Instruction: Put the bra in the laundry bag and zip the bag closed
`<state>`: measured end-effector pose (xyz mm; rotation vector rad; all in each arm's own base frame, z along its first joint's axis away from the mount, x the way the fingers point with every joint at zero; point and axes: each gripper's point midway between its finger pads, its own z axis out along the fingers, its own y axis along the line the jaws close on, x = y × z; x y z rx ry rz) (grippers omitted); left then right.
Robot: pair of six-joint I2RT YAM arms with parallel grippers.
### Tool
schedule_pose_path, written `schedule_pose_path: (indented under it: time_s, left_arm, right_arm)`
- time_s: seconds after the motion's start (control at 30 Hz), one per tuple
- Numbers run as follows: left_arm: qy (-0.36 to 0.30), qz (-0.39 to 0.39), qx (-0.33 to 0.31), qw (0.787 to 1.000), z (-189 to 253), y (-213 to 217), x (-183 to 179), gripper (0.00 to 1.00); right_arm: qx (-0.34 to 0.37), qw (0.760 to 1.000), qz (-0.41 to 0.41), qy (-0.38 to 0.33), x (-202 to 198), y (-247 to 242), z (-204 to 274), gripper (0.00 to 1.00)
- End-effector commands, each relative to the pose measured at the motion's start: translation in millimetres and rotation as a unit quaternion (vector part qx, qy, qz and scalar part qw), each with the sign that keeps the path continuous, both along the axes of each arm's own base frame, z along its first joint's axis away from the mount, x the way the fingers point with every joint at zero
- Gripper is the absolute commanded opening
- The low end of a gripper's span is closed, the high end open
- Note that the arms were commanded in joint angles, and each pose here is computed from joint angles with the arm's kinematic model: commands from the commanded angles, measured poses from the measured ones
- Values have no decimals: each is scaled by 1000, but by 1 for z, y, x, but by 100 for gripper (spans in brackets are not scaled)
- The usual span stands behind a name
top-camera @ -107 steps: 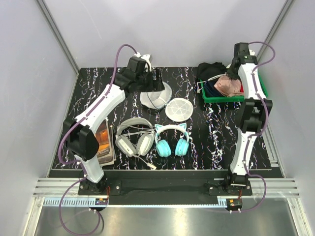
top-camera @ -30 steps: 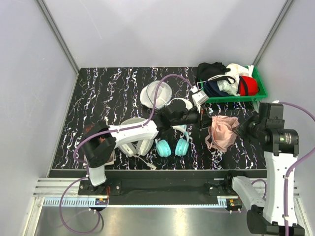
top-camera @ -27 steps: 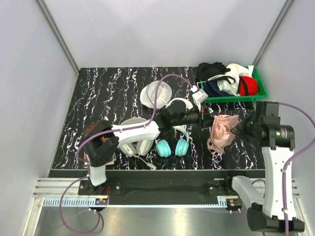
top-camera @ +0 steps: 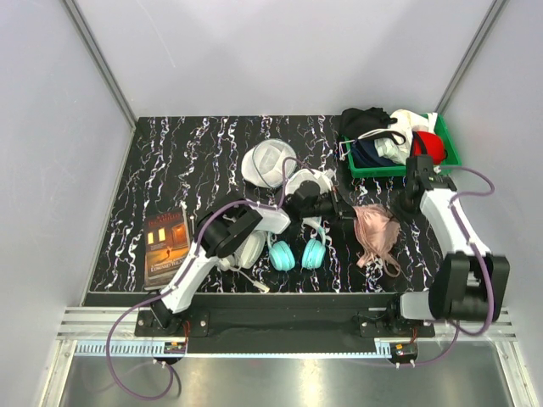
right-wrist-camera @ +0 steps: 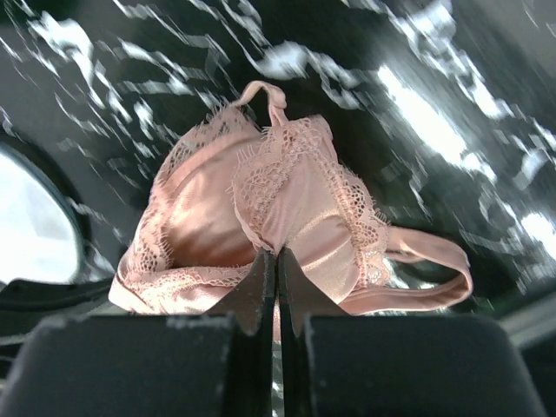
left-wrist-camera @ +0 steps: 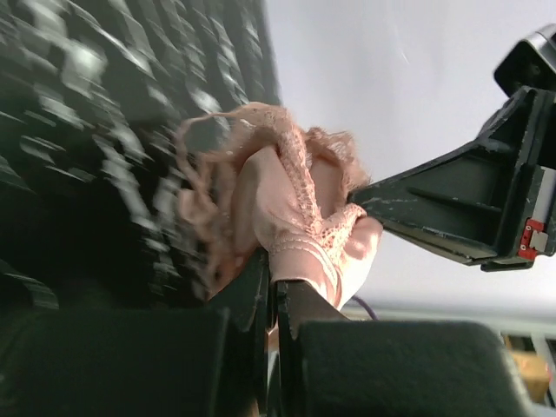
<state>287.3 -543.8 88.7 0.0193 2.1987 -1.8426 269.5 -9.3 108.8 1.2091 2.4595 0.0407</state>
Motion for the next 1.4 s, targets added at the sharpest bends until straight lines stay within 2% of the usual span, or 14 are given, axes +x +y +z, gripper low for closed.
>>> schedule_pose_path:
  time_s: [0.0, 0.17, 0.2, 0.27, 0.3, 0.43, 0.5, 0.57, 0.8, 0.83, 0.93, 1.1, 1.2, 1.37]
  left_arm:
    - [0, 1, -5, 1000, 15, -1, 22, 1]
    - [26, -1, 24, 999, -8, 4, 27, 12]
    - [28, -4, 30, 999, -12, 5, 26, 20]
    - [27, -10, 37, 999, -15, 5, 24, 28]
    - [30, -15, 40, 999, -17, 6, 22, 38]
    - [12, -39, 40, 998, -11, 8, 18, 57]
    - [-1, -41, 34, 999, -4, 12, 18, 61]
    - [-14, -46, 46, 998, -3, 15, 17, 71]
    - [-31, -64, 97, 993, -9, 31, 11, 73]
    - [-27, -67, 109, 991, -13, 35, 8, 79]
    - [-45, -69, 136, 987, -15, 48, 6, 80]
    - [-73, -63, 136, 986, -4, 53, 13, 82]
    - [-83, -65, 115, 988, 9, 46, 18, 83]
    - [-76, -74, 93, 990, 10, 30, 25, 83]
  right_arm:
    - [-34, 998, 9, -46, 56, -13, 5, 0]
    - [10, 998, 15, -52, 78, 1, -5, 0]
    - [12, 999, 16, -47, 80, 2, -9, 0]
    - [15, 999, 21, -47, 85, 3, -10, 0]
    - [16, 999, 25, -40, 87, 4, -14, 0]
    - [20, 999, 26, -41, 94, 5, -13, 0]
    - [17, 999, 30, -41, 94, 4, -13, 0]
    - [12, 999, 27, -41, 93, 2, -11, 0]
    - [15, 998, 28, -45, 95, 0, -3, 0]
    - [16, 999, 29, -44, 95, 0, -3, 0]
    - [15, 999, 32, -40, 94, -1, -5, 0]
    - [40, 998, 43, -35, 94, 8, -9, 2]
    - [71, 996, 48, -35, 98, 19, -10, 8]
    - [96, 994, 46, -19, 100, 26, -19, 41]
